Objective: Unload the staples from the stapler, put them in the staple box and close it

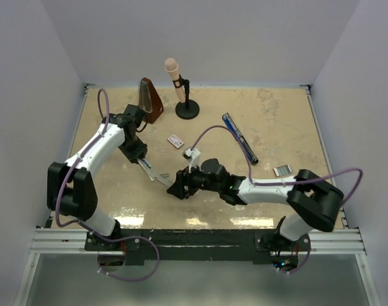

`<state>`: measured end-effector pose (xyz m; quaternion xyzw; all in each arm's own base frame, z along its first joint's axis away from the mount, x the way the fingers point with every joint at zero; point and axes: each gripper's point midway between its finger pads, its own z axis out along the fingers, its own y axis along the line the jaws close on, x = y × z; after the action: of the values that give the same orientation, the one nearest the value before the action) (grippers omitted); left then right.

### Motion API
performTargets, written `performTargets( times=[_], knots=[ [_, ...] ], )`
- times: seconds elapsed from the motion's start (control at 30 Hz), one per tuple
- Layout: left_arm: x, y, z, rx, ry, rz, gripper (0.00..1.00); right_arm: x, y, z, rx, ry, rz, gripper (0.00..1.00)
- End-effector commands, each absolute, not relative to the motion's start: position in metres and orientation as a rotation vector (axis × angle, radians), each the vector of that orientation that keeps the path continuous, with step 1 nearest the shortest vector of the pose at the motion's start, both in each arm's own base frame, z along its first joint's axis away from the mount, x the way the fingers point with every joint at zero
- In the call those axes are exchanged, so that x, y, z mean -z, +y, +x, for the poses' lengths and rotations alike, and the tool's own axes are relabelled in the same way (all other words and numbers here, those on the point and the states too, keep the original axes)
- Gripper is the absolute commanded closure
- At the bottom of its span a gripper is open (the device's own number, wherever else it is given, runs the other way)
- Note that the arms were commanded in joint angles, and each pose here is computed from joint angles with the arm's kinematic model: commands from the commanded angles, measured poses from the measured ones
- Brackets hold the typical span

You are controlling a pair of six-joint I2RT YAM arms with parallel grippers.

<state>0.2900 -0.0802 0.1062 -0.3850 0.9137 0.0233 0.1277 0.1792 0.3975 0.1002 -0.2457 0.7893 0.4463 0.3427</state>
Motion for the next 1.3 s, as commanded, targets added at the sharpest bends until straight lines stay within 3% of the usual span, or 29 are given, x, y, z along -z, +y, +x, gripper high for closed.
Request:
performTargets(
  times=[0.0, 0.17, 0.3, 0.5, 0.63, 0.77, 1.0, 1.27],
  knots=[
    [-0.146, -0.105, 0.314, 0.292, 2.528, -0.863, 1.0, -0.167, 0.381, 0.192, -1.156, 1.893, -0.607, 0.29],
    [-0.2, -0.148, 0.313, 0.75, 2.306, -0.533, 1.0, -0.201, 0.358, 0.213, -1.136, 1.864, -0.555, 0.25],
    [-0.235, -0.174, 0.313, 0.966, 2.155, -0.315, 1.0, -0.226, 0.351, 0.225, -1.081, 1.815, -0.55, 0.25],
    [-0.248, -0.186, 0.312, 1.014, 2.098, -0.092, 1.0, -0.257, 0.344, 0.237, -1.009, 1.766, -0.543, 0.25],
    [-0.254, -0.193, 0.306, 1.024, 2.052, 0.07, 1.0, -0.285, 0.34, 0.244, -0.994, 1.713, -0.511, 0.16],
    [-0.26, -0.194, 0.302, 1.021, 1.996, 0.152, 1.0, -0.3, 0.344, 0.256, -0.958, 1.708, -0.502, 0.14],
    [-0.255, -0.202, 0.295, 1.076, 1.976, 0.23, 1.0, -0.331, 0.364, 0.272, -0.981, 1.663, -0.491, 0.15],
    [-0.253, -0.208, 0.291, 1.124, 1.954, 0.275, 1.0, -0.315, 0.389, 0.289, -0.98, 1.719, -0.52, 0.23]
  ],
)
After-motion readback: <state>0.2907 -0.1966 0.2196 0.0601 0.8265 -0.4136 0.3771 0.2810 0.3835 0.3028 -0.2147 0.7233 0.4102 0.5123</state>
